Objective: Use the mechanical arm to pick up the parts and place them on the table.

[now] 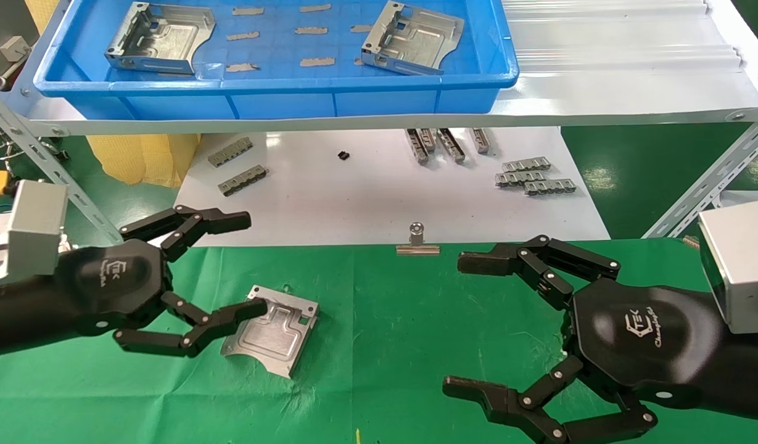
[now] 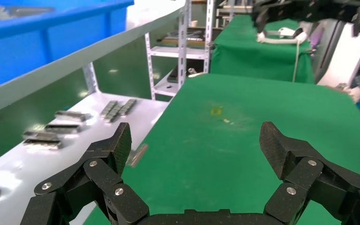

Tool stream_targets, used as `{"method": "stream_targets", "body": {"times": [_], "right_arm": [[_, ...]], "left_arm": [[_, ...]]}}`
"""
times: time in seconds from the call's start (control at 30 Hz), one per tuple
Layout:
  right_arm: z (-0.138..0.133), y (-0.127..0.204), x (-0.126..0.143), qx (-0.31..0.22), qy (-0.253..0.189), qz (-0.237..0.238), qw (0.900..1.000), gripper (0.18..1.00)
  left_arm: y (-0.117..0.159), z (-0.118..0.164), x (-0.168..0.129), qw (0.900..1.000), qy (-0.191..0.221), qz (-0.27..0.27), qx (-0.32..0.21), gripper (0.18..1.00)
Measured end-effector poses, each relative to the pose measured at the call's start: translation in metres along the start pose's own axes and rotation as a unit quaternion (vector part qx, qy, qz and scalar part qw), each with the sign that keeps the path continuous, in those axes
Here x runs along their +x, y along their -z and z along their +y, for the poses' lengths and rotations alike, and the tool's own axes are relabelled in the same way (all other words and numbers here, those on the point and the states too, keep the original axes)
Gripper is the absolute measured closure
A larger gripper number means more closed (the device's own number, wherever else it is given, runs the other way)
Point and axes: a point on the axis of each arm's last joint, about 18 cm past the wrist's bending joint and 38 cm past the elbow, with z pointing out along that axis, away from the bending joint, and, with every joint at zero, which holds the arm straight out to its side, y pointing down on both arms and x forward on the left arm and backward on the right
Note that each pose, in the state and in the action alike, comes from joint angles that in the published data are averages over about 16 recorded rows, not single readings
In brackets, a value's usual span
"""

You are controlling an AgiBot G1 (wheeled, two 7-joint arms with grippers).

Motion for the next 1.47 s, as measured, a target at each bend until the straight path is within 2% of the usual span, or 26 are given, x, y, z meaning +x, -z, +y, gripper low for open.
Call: {"method": "stream_targets", "body": {"times": [0.77,1.47], "right_arm": [[0.0,0.0,0.0,0.0,0.0,0.0,1.0,0.179],[0.0,0.0,0.0,0.0,0.0,0.0,1.0,0.179]], "left_arm": [[-0.006,-0.043,0.065,0.9966,0.019,0.079,0.009,0.183],[-0.006,-0.044,0.066,0.9965,0.021,0.08,0.01,0.183]]}}
